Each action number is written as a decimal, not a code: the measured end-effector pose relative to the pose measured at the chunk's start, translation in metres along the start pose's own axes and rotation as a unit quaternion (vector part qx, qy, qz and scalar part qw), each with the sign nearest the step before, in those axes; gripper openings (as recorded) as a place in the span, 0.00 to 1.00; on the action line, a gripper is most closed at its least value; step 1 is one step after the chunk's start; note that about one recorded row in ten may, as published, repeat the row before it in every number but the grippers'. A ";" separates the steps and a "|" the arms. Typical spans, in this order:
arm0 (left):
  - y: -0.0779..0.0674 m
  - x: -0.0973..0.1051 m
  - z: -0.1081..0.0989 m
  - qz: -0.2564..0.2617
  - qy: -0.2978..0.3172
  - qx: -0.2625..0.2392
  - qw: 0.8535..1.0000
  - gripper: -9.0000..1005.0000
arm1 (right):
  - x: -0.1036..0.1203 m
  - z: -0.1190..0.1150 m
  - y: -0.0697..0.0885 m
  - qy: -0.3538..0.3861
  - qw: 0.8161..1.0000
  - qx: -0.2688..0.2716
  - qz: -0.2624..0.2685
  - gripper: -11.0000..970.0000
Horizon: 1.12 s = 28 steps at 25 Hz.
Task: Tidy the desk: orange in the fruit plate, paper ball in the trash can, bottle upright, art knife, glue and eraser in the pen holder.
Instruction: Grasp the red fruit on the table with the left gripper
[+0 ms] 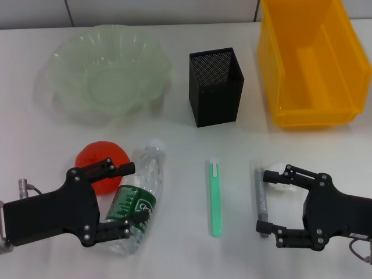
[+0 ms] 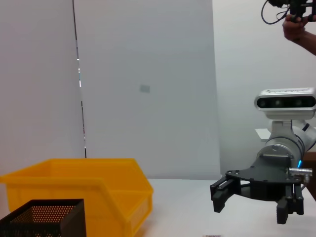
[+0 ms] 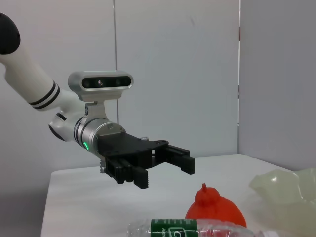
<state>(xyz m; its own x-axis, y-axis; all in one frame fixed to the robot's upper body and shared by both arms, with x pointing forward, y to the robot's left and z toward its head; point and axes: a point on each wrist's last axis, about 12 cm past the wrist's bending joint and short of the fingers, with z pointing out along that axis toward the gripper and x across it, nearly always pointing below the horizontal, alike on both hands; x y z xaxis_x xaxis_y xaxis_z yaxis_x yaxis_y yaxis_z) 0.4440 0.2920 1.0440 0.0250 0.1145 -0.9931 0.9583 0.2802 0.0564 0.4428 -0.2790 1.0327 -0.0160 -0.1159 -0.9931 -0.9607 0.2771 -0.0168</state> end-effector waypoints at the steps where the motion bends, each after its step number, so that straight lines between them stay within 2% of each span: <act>1: 0.000 0.000 0.000 0.000 0.001 -0.002 1.000 0.78 | 0.000 0.000 0.000 0.000 1.000 0.000 0.000 0.87; 13: 0.004 0.001 -0.004 -0.003 0.005 -0.025 1.000 0.78 | 0.000 0.000 -0.001 0.002 1.000 0.001 -0.001 0.86; 16: 0.010 0.004 -0.010 -0.012 0.009 -0.070 0.997 0.78 | 0.001 0.000 0.000 0.003 1.000 0.002 0.000 0.86; 19: 0.019 0.010 -0.019 -0.047 0.020 -0.136 0.989 0.78 | 0.001 0.000 0.000 0.003 1.000 0.003 0.001 0.86; 25: 0.030 0.021 -0.022 -0.117 0.056 -0.186 0.974 0.78 | 0.001 -0.001 0.000 0.003 1.000 0.004 0.001 0.86; 28: 0.036 0.023 -0.023 -0.137 0.071 -0.195 0.969 0.78 | 0.001 0.000 0.000 0.003 1.000 0.002 0.001 0.86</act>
<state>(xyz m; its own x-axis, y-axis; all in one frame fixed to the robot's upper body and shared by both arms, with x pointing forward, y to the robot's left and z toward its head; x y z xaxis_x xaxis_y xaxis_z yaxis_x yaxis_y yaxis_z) 0.4725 0.3263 1.0255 -0.2806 0.1067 -0.9539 0.7425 0.6539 -0.1452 0.4423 -0.2793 1.0316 -0.0196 -0.1209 -0.9925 -0.9593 0.2821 -0.0154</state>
